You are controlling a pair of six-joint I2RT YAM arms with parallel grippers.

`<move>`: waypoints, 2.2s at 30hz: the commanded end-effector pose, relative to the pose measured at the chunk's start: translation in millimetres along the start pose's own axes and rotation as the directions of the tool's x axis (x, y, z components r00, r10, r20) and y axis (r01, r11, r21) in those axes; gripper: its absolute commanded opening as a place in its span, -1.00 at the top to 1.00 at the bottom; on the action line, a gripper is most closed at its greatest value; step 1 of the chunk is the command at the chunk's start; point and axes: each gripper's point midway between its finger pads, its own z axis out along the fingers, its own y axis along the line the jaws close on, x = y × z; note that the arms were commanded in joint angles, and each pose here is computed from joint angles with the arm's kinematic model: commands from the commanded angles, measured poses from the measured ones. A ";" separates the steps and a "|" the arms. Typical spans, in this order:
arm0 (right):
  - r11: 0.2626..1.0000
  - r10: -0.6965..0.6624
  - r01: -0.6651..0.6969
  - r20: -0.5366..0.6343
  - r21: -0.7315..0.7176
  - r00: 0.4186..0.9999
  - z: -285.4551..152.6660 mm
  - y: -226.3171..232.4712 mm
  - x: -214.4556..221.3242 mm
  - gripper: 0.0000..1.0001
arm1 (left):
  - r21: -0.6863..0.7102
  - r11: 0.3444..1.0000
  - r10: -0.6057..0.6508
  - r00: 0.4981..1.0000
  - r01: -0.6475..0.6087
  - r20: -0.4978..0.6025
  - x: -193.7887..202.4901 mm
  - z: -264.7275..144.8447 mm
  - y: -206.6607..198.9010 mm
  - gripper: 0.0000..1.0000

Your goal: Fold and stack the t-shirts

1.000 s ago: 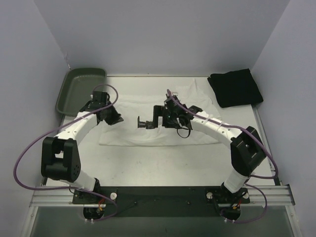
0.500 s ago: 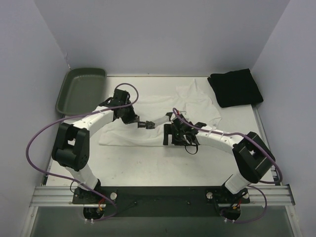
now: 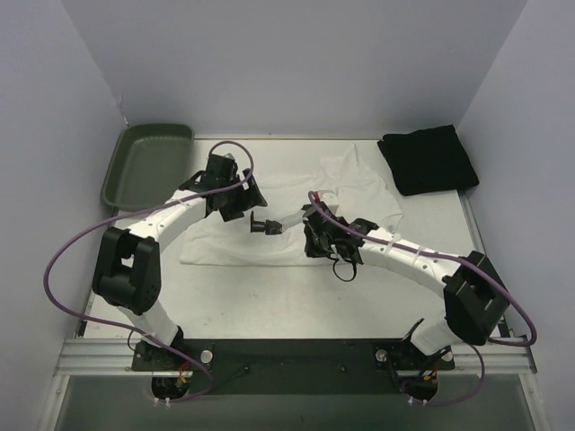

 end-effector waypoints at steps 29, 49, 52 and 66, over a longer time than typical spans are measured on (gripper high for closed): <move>1.000 -0.003 0.003 -0.076 0.004 0.997 53.5 3.1 33.5 1.00 | -0.129 0.974 0.176 0.980 -0.187 -0.097 33.5 38.2 1.5 -0.13; 0.999 0.016 -0.018 -0.082 -0.027 0.997 57.9 3.9 43.8 1.00 | -0.278 0.914 0.260 0.953 -0.295 -0.155 36.0 50.5 33.1 -0.06; 1.000 0.016 -0.018 -0.082 -0.022 0.997 57.8 2.0 45.4 1.00 | -0.276 0.914 0.256 0.951 -0.296 -0.172 40.0 55.4 35.1 -0.04; 1.000 0.017 -0.020 -0.092 -0.023 0.996 61.7 1.2 49.2 1.00 | -0.292 0.908 0.261 0.951 -0.301 -0.168 37.3 45.2 37.1 0.47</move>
